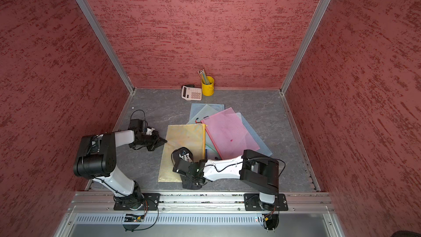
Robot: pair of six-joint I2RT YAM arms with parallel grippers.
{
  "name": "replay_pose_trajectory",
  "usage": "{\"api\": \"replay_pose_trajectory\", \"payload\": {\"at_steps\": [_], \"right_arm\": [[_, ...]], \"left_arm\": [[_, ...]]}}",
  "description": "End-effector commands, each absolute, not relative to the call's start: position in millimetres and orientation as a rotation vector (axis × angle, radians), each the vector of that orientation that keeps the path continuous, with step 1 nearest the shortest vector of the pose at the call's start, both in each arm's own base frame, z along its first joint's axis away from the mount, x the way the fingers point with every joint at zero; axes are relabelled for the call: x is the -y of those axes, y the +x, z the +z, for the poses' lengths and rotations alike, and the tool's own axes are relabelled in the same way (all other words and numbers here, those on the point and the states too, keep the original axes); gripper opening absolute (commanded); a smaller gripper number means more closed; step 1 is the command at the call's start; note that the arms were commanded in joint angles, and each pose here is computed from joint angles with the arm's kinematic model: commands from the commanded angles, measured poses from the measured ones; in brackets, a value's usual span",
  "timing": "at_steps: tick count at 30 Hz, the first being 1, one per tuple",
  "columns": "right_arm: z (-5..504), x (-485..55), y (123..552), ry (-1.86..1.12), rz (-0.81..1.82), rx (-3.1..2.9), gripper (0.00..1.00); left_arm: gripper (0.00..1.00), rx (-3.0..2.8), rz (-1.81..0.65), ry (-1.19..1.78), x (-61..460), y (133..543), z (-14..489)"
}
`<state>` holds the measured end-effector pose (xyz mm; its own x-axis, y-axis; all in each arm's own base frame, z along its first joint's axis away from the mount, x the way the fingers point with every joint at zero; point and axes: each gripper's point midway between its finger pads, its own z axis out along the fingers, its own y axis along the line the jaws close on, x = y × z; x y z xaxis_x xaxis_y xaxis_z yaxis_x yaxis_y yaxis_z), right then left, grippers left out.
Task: Wipe the document bag
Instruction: Wipe the dirt from the document bag.
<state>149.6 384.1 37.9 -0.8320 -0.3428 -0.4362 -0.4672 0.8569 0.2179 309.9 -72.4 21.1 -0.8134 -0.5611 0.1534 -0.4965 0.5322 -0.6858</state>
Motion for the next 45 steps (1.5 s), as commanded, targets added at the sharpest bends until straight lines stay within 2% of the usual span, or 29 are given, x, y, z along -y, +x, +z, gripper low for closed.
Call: {"api": "replay_pose_trajectory", "payload": {"at_steps": [1, 4, 6, 8, 11, 18, 24, 26, 28, 30, 32, 35, 37, 41, 45], "right_arm": [[103.0, -386.9, 225.5, -0.439, 0.372, -2.462, 0.00], [142.5, -417.4, 282.4, -0.363, 0.381, -2.279, 0.00], [147.4, -430.6, 310.6, -0.305, 0.372, -2.187, 0.00], [128.6, -438.7, 328.7, -0.262, 0.361, -2.162, 0.00], [84.4, -438.9, 329.4, -0.268, 0.292, -2.224, 0.00], [25.6, -379.6, 273.1, -0.240, 0.159, -2.365, 0.00], [-8.3, -317.8, 179.6, -0.208, 0.006, -2.597, 0.00], [-11.1, -293.3, 150.8, -0.189, -0.061, -2.675, 0.00], [3.6, -272.3, 143.7, -0.161, -0.101, -2.680, 0.00], [35.0, -272.6, 166.4, -0.140, -0.069, -2.601, 0.00], [73.5, -291.7, 209.1, -0.118, 0.021, -2.495, 0.00], [131.8, -350.5, 275.4, -0.138, 0.234, -2.304, 0.00], [148.6, -390.0, 306.6, -0.170, 0.333, -2.240, 0.00], [144.3, -465.5, 334.8, -0.297, 0.470, -2.157, 0.00], [99.4, -492.9, 344.1, -0.291, 0.519, -2.173, 0.00]], "left_arm": [[0.00, -2.664, -1.146, -0.843, 73.4, 313.6, 29.4], [0.00, -2.674, -1.134, -0.831, 76.2, 309.3, 28.0], [0.00, -2.674, -1.128, -0.829, 77.0, 308.5, 27.1], [0.00, -2.678, -1.128, -0.835, 77.8, 307.4, 25.8], [0.00, -2.676, -1.115, -0.837, 76.2, 309.0, 25.2], [0.00, -2.673, -1.108, -0.860, 74.2, 313.3, 22.0], [0.00, -2.655, -1.124, -0.888, 69.5, 317.8, 22.2], [0.00, -2.664, -1.127, -0.885, 69.3, 317.3, 22.2], [0.00, -2.672, -1.140, -0.854, 71.5, 316.9, 24.4], [0.00, -2.704, -1.159, -0.807, 76.2, 314.6, 25.7], [0.00, -2.736, -1.176, -0.769, 81.3, 309.9, 27.3], [0.00, -2.749, -1.154, -0.731, 83.7, 304.6, 30.4], [0.00, -2.748, -1.151, -0.732, 84.2, 302.3, 31.0], [0.00, -2.745, -1.156, -0.745, 85.7, 302.3, 28.8], [0.00, -2.751, -1.158, -0.746, 89.3, 304.8, 26.0]]}}
